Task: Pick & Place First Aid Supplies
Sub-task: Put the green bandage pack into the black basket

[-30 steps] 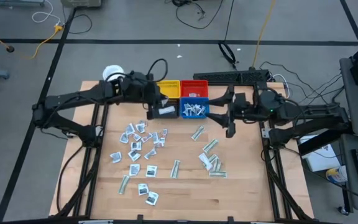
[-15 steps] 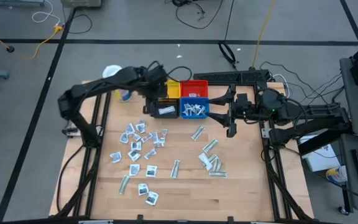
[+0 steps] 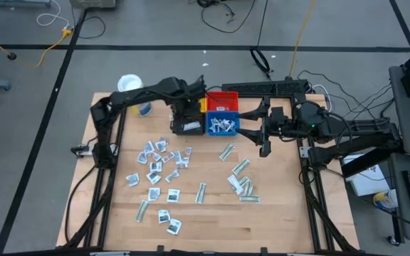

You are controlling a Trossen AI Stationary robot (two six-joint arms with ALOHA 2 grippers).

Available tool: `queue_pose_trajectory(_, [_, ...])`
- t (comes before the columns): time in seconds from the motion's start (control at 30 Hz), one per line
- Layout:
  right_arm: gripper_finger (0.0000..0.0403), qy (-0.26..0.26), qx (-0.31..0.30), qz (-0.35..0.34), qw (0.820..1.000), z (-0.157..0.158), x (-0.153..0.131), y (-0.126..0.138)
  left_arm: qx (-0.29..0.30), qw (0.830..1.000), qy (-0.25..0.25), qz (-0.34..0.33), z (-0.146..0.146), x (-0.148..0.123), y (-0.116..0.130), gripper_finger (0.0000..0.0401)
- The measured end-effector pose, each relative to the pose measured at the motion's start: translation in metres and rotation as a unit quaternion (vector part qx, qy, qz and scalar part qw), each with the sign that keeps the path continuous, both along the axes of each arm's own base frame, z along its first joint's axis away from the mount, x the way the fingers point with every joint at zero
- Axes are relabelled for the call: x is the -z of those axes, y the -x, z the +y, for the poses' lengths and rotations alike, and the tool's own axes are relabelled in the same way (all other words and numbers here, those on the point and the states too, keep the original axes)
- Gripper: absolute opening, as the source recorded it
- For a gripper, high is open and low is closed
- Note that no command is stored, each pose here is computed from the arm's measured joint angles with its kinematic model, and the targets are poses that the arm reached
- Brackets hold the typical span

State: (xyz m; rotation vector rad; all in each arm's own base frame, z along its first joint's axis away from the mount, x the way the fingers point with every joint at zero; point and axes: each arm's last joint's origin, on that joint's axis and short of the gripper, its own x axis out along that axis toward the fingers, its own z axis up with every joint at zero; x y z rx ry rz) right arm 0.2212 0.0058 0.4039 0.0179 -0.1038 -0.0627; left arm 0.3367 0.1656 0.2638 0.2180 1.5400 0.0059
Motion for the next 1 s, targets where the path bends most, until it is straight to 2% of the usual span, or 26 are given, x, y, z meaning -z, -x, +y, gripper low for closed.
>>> queue_pose_trajectory(0.27, [0.0210,-0.001,0.000,0.000,1.000,0.000,0.000,0.000,0.004,1.000,0.009,0.010,0.004,0.047,-0.029,0.0000])
queue_pose_trajectory(0.53, [0.0210,-0.002,-0.001,0.000,1.000,0.000,0.000,0.000,0.006,1.000,0.008,-0.004,0.004,0.068,-0.043,0.0007])
queue_pose_trajectory(0.7, [0.0212,-0.002,-0.002,0.000,1.000,0.000,0.000,0.000,-0.003,1.000,0.016,-0.008,0.004,0.068,-0.043,0.0056])
queue_pose_trajectory(0.8, [0.0211,-0.002,-0.002,0.000,1.000,0.000,0.000,0.000,-0.013,1.000,0.015,-0.011,0.007,0.068,-0.043,0.0104])
queue_pose_trajectory(0.93, [0.0212,-0.002,-0.002,0.000,1.000,0.000,0.000,0.000,-0.035,0.999,-0.013,0.004,0.010,0.066,-0.039,0.0171])
queue_pose_trajectory(1.0, [0.0212,-0.002,-0.002,0.001,1.000,0.000,0.000,0.000,-0.057,0.998,-0.012,-0.013,0.011,0.059,-0.037,0.0196])
